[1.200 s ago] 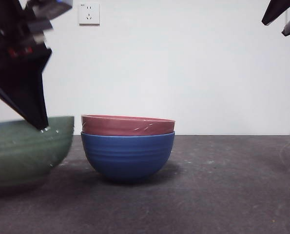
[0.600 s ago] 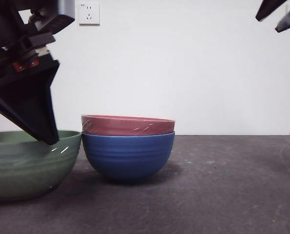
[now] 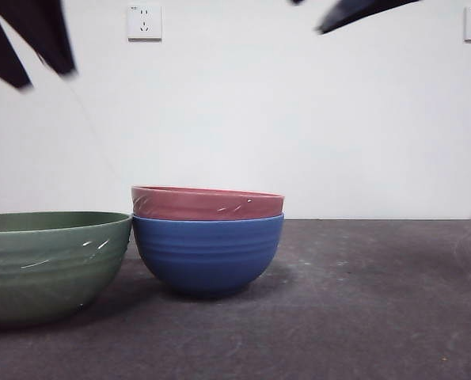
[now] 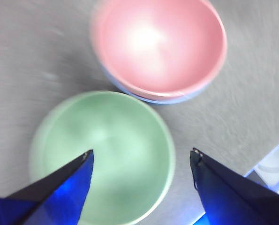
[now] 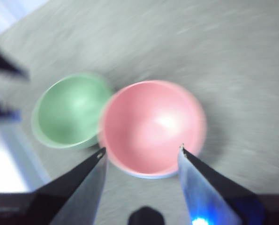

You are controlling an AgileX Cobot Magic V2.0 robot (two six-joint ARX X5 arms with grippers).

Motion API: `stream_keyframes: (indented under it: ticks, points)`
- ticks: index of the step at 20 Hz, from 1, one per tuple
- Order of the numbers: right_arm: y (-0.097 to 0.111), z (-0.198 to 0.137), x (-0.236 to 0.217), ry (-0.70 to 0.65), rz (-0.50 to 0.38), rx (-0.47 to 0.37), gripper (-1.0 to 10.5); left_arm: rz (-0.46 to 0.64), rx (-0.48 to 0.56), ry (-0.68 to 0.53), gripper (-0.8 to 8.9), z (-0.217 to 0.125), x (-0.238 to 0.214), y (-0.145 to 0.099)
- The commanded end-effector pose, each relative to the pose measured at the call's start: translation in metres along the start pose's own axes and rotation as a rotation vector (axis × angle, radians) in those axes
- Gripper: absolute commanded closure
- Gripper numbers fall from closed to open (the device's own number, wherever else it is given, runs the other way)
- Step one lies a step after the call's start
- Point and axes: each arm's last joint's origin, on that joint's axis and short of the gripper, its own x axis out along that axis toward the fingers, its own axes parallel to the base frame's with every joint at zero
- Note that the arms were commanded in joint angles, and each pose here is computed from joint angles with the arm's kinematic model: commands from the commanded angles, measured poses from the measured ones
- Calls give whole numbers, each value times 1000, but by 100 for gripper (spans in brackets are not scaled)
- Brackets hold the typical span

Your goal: Pick up the green bowl on the top,put the green bowl on the left,pick up the red bowl in the middle,put the red bowl on the right

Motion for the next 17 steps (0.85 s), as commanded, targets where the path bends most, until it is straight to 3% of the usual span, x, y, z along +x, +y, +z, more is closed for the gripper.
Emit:
stream_keyframes:
  ticks: [1, 7, 12, 17]
  points:
    - [10, 12, 28, 87, 56, -44, 695, 61, -26, -21, 467, -4, -21, 16]
    - [33, 20, 99, 253, 159, -115, 698, 276, -206, -27, 467, -29, -55, 61]
    - [45, 2, 151, 371, 118, -210, 703, 225, -268, -33, 467, -34, -58, 70]
    - [42, -10, 183, 403, 130, -213, 792, 225, -268, -33, 468, -34, -58, 70]
